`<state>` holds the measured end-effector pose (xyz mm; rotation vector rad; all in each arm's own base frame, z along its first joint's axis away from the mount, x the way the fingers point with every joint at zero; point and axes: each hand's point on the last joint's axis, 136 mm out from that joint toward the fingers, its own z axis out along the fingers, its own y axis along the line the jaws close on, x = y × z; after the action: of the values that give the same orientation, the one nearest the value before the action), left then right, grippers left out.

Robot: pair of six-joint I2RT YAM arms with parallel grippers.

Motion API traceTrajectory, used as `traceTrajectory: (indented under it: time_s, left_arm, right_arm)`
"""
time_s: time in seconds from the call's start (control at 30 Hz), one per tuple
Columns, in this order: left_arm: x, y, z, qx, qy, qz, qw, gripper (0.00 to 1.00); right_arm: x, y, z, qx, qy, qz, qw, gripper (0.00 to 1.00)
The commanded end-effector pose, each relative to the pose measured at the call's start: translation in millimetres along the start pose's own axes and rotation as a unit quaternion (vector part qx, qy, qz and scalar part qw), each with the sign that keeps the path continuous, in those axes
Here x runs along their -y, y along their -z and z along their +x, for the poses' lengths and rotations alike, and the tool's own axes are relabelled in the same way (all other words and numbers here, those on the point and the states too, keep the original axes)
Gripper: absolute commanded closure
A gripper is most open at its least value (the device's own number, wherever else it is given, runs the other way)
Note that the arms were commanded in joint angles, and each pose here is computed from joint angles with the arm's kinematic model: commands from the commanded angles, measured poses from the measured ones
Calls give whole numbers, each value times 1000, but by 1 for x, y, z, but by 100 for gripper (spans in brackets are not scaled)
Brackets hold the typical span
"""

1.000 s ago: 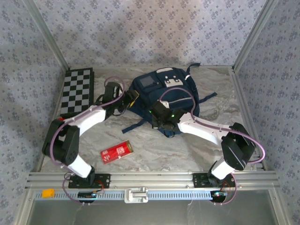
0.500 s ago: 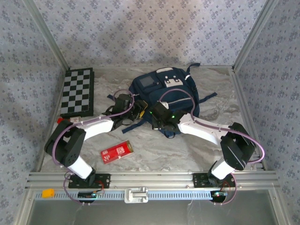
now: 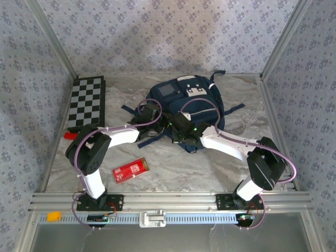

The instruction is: Pack books, pencil case, and school supplies into a backpack

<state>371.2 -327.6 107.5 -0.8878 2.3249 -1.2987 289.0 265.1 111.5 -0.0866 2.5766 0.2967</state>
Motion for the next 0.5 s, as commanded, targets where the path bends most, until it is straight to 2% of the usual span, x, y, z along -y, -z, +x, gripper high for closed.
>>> traceTrajectory:
  time_s: [0.0, 0.07, 0.2, 0.3, 0.47]
  left_arm:
    - [27, -5, -4, 13, -14, 32, 999, 93]
    - [28, -2, -9, 22, -25, 26, 999, 100]
    - [20, 9, -35, 56, -46, -13, 997, 100]
    - [20, 20, -60, 84, -61, -16, 994, 100]
    - [31, 18, -88, 65, -74, -21, 995, 100]
  right_arm:
    - [-2, 12, -11, 18, 15, 1, 1000, 100]
    - [3, 16, -11, 21, 19, 11, 1000, 100]
    - [19, 27, -5, 20, 27, 33, 999, 100]
    - [36, 36, 5, 16, 32, 46, 998, 100]
    - [71, 55, 22, -1, 35, 73, 997, 100]
